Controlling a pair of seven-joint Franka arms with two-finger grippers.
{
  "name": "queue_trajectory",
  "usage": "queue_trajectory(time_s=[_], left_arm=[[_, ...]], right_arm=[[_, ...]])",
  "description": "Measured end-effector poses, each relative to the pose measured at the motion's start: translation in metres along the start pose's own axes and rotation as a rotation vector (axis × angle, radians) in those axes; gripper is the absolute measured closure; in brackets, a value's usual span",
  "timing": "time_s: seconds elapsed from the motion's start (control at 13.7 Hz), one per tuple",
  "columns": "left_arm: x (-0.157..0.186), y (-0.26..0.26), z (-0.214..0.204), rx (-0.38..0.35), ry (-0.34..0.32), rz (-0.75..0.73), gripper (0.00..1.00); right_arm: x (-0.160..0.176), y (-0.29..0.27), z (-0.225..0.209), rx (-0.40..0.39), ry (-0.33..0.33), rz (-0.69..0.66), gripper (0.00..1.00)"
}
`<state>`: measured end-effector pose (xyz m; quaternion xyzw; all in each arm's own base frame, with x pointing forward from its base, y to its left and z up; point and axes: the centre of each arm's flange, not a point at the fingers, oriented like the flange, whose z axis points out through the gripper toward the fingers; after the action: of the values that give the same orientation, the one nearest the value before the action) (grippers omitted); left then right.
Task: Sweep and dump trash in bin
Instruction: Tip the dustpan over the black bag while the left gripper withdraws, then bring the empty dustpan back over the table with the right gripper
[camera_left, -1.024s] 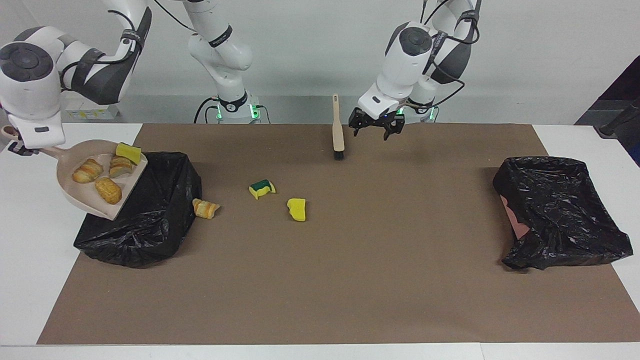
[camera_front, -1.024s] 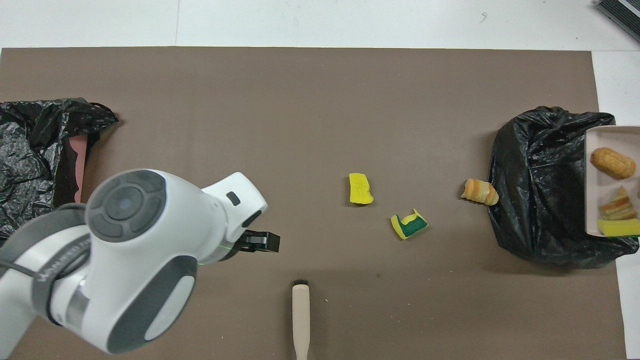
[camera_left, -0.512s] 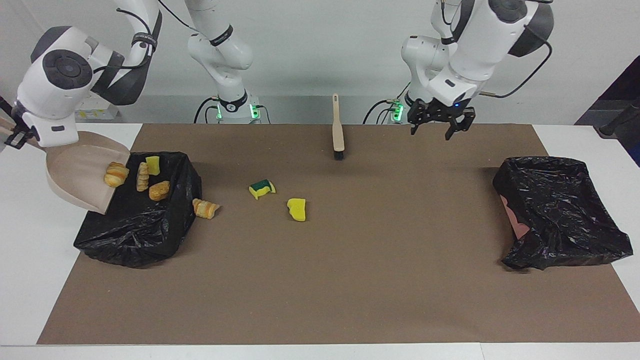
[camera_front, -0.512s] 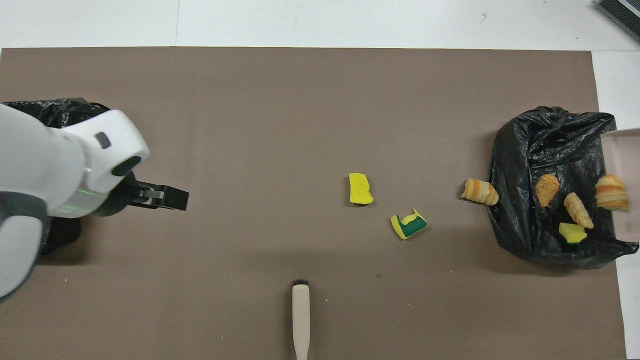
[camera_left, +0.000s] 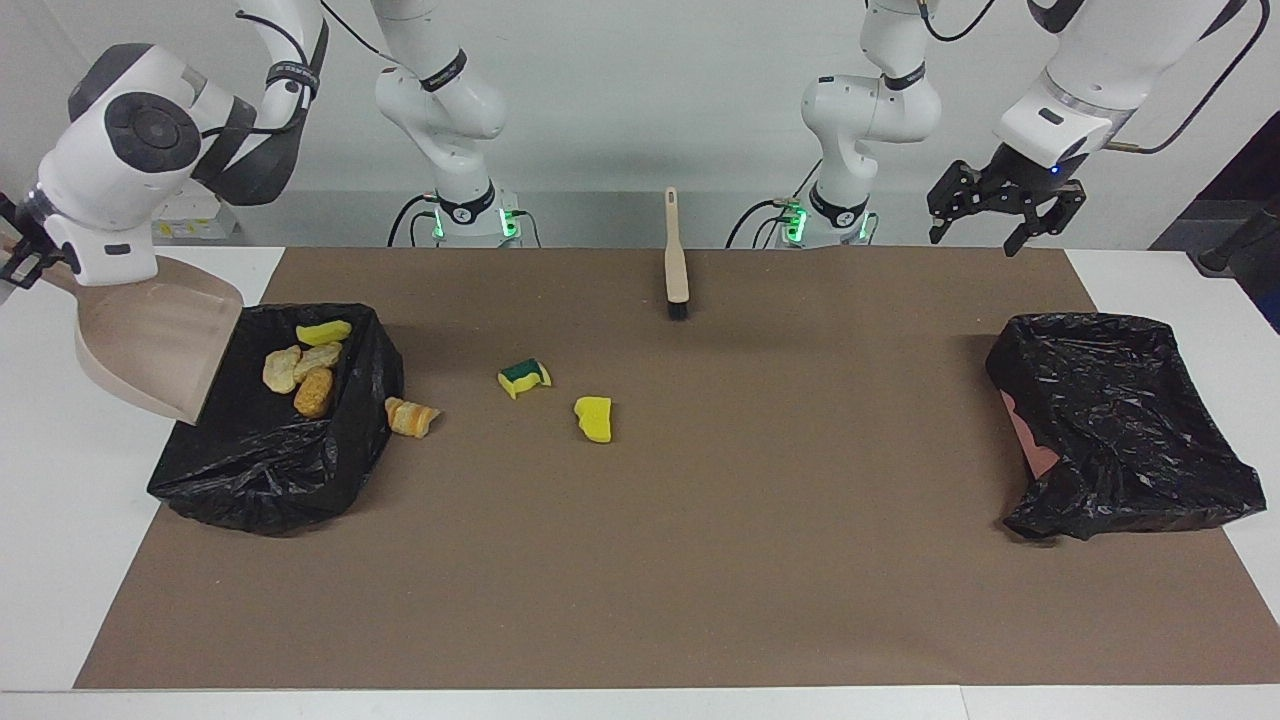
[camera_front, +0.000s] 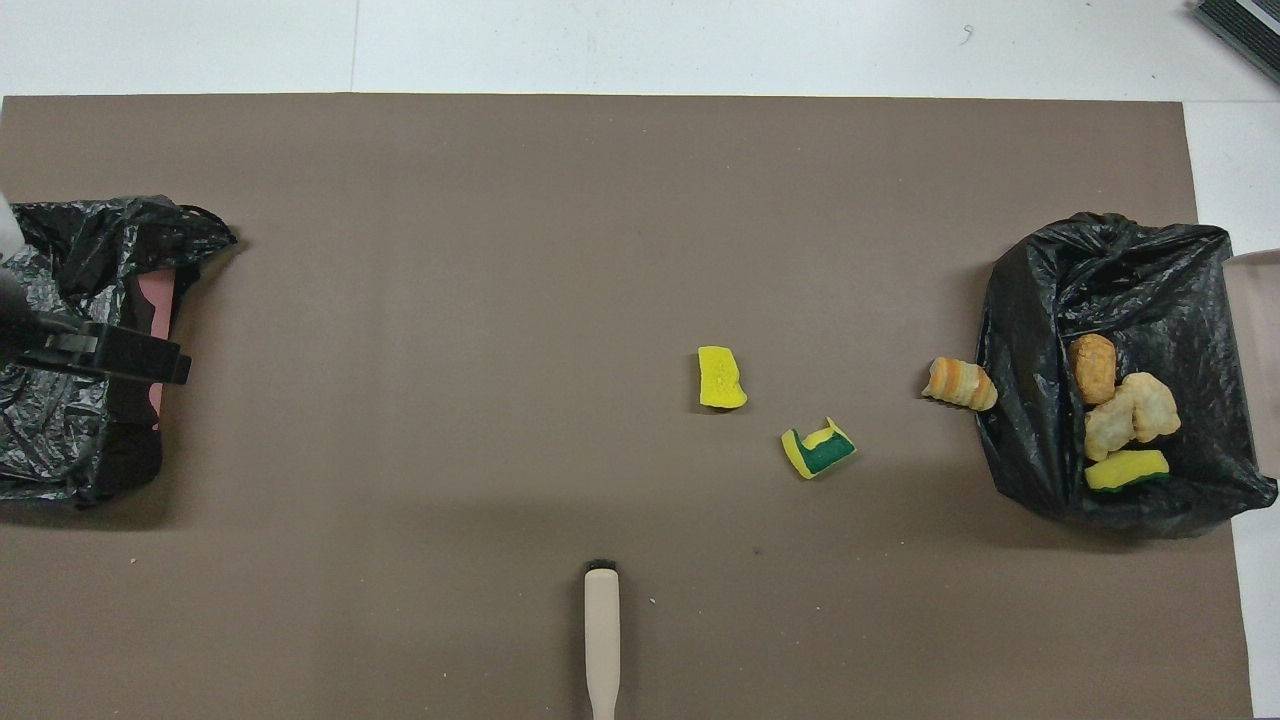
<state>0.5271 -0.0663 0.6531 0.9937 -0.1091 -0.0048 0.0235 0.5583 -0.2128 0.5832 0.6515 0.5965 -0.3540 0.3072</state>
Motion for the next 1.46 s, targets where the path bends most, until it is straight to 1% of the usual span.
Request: queue_trajectory(time_s=[0.07, 0.15, 0.22, 0.37, 0.59, 0.73, 0.88, 0.95, 1.1, 1.32, 1.46], left_arm=[[0.005, -0.001, 0.0, 0.017, -0.003, 0.018, 0.0], [0.01, -0.003, 0.001, 0.025, -0.01, 0.03, 0.0], [0.013, -0.004, 0.0, 0.029, -0.019, 0.034, 0.0], [0.02, -0.008, -0.001, 0.035, -0.036, 0.031, 0.0], [0.027, -0.011, -0.004, 0.039, -0.041, 0.029, 0.0], [0.028, -0.011, -0.005, 0.039, -0.04, 0.029, 0.0], [0.027, -0.011, -0.006, 0.039, -0.038, 0.029, 0.0], [0.027, -0.011, -0.006, 0.039, -0.037, 0.029, 0.0], [0.027, -0.011, -0.007, 0.039, -0.036, 0.029, 0.0], [0.027, -0.011, -0.007, 0.039, -0.036, 0.029, 0.0], [0.027, -0.011, -0.007, 0.039, -0.037, 0.029, 0.0]], right_arm=[[-0.002, -0.002, -0.005, -0.006, 0.01, 0.008, 0.68], [-0.001, -0.003, -0.007, -0.009, 0.042, 0.018, 0.68], [0.002, -0.004, -0.009, -0.008, 0.09, 0.03, 0.68], [0.013, -0.005, -0.011, 0.0, 0.213, 0.055, 0.68], [0.031, -0.004, -0.016, 0.012, 0.4, 0.089, 0.68], [0.048, -0.002, -0.028, 0.01, 0.5, 0.089, 0.68], [0.078, 0.0, -0.047, 0.011, 0.592, 0.069, 0.68], [0.099, 0.0, -0.056, 0.025, 0.643, 0.069, 0.68], [0.137, 0.001, -0.073, 0.064, 0.701, 0.099, 0.68], [0.196, 0.007, -0.109, 0.121, 0.744, 0.222, 0.68], [0.225, 0.012, -0.127, 0.147, 0.762, 0.319, 0.68]])
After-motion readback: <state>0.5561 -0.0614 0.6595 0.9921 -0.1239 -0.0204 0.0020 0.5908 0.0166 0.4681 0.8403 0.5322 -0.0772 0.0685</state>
